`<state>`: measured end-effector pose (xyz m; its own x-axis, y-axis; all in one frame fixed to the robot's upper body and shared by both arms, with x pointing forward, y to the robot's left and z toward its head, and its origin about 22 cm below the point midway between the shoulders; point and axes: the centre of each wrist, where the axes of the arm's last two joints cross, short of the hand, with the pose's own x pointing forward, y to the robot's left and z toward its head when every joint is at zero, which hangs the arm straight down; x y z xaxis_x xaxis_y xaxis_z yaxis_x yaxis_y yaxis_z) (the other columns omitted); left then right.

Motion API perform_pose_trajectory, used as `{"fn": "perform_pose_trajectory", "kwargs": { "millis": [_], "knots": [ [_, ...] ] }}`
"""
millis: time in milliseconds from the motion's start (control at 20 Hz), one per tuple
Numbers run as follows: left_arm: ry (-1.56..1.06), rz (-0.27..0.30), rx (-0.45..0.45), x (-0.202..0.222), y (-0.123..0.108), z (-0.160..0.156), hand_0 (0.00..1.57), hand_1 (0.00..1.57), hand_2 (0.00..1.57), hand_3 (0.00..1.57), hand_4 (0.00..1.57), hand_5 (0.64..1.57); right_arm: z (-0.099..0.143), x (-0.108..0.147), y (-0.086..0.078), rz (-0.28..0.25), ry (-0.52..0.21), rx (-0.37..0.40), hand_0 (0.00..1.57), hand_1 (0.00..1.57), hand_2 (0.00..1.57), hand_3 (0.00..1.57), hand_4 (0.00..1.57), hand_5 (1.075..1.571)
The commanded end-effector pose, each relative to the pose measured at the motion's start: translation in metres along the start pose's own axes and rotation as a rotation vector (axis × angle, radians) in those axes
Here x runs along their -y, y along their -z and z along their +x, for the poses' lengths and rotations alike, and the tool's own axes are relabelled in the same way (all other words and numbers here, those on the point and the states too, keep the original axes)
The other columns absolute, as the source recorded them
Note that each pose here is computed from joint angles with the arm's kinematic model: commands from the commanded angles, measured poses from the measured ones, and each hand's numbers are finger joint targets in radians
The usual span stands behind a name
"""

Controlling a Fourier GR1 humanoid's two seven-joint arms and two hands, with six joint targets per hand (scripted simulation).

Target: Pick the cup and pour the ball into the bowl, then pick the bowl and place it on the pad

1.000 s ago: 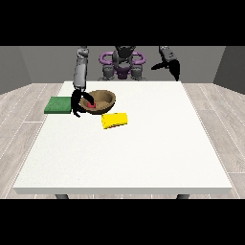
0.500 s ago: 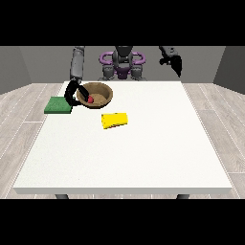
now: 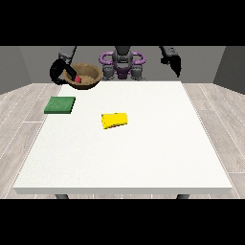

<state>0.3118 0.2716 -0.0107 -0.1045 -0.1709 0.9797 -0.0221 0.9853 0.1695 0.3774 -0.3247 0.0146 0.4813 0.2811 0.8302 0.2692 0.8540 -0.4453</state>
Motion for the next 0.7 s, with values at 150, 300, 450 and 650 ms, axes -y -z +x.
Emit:
{"fn": "perform_pose_trajectory", "kwargs": {
  "millis": [150, 300, 450, 650],
  "knots": [
    [0.002, 0.063, 0.043, -0.036, 0.006, -0.001, 0.00, 0.00, 0.00, 0.00, 1.05, 1.435, -0.003, 0.013, -0.007, 0.017, 0.023, 0.055, 1.57, 1.57, 1.57, 0.75, 0.79, 1.570],
    [-0.016, 0.032, 0.086, -0.027, 0.015, 0.022, 0.00, 0.00, 0.00, 0.00, 1.22, 1.481, 0.001, 0.074, 0.005, -0.059, 0.010, 0.059, 1.57, 1.57, 1.57, 0.47, 0.83, 1.570],
    [-0.026, 0.075, 0.192, -0.110, 0.013, 0.043, 0.00, 0.00, 0.00, 0.00, 1.31, 1.525, -0.023, 0.107, 0.004, -0.122, 0.041, 0.118, 1.57, 1.57, 1.57, 0.00, 0.91, 1.571],
    [-0.012, 0.148, 0.248, -0.186, 0.001, 0.071, 0.00, 0.00, 0.00, 0.00, 1.30, 1.571, -0.038, 0.129, 0.002, -0.135, 0.097, 0.117, 1.57, 1.57, 1.57, 0.00, 0.86, 1.570]
  ]
}}
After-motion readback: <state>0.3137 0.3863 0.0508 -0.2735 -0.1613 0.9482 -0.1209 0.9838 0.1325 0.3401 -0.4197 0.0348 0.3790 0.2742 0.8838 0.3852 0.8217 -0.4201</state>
